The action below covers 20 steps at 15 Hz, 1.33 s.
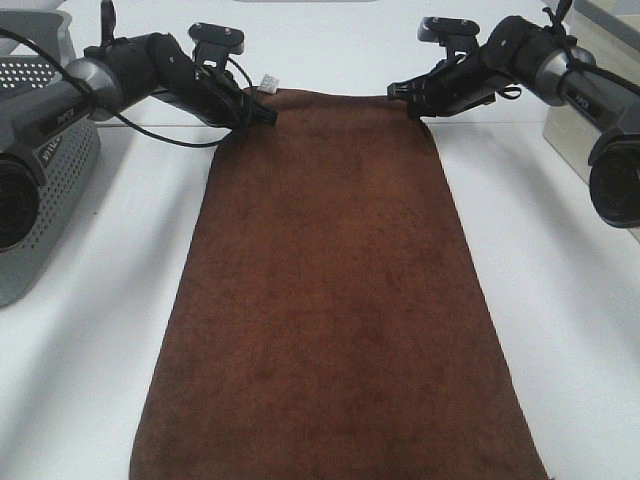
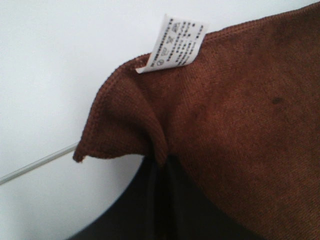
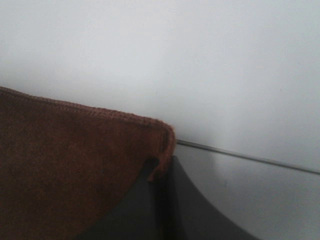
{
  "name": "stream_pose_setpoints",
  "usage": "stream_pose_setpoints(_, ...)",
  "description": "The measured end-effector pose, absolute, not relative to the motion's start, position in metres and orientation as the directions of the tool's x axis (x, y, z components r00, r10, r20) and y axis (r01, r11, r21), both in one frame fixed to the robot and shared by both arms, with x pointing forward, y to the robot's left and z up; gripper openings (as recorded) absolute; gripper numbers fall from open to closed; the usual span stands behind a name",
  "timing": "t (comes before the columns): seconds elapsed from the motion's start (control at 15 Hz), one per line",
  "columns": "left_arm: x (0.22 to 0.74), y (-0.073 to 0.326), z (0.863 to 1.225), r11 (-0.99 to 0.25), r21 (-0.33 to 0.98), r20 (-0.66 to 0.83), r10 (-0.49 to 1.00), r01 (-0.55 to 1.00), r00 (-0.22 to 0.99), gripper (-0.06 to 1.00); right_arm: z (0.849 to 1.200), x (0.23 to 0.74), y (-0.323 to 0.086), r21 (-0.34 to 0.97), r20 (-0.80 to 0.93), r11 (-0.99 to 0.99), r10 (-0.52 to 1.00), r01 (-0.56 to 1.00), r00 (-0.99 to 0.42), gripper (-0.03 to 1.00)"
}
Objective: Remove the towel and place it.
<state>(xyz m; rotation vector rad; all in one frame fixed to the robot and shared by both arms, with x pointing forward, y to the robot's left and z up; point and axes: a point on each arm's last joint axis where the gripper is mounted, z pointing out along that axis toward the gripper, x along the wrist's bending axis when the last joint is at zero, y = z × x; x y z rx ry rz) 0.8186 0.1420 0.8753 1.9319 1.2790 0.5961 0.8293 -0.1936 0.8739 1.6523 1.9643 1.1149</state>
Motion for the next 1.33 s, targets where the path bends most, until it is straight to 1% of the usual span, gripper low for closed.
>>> stream_pose_setpoints(0.2,0.82,0.142,0.868,-0.23,0.791,-0.011,0.921,0.566,0.389,0.0,0.863,0.83,-0.193,0.737,0.233,0.001,0.938,0.676,-0.255,0.01)
stream_pose_setpoints(0.6,0.822,0.143,0.857,-0.216,0.804,-0.011,0.926,0.554,0.377,0.0,0.863,0.831,-0.194,0.753,0.227,-0.003,0.94,0.658,-0.256,0.01)
stream_pose_setpoints(0.93,0.824,0.143,0.855,-0.198,0.819,-0.017,0.93,0.539,0.367,0.0,0.844,0.832,-0.194,0.749,0.223,-0.003,0.943,0.663,-0.248,0.01)
stream_pose_setpoints(1.13,0.823,0.143,0.843,-0.199,0.81,-0.021,0.931,0.552,0.365,0.0,0.845,0.832,-0.195,0.754,0.222,-0.007,0.944,0.656,-0.245,0.01)
stream_pose_setpoints(1.33,0.823,0.143,0.84,-0.197,0.812,-0.02,0.932,0.55,0.363,0.0,0.847,0.834,-0.196,0.774,0.218,-0.02,0.947,0.632,-0.237,0.01)
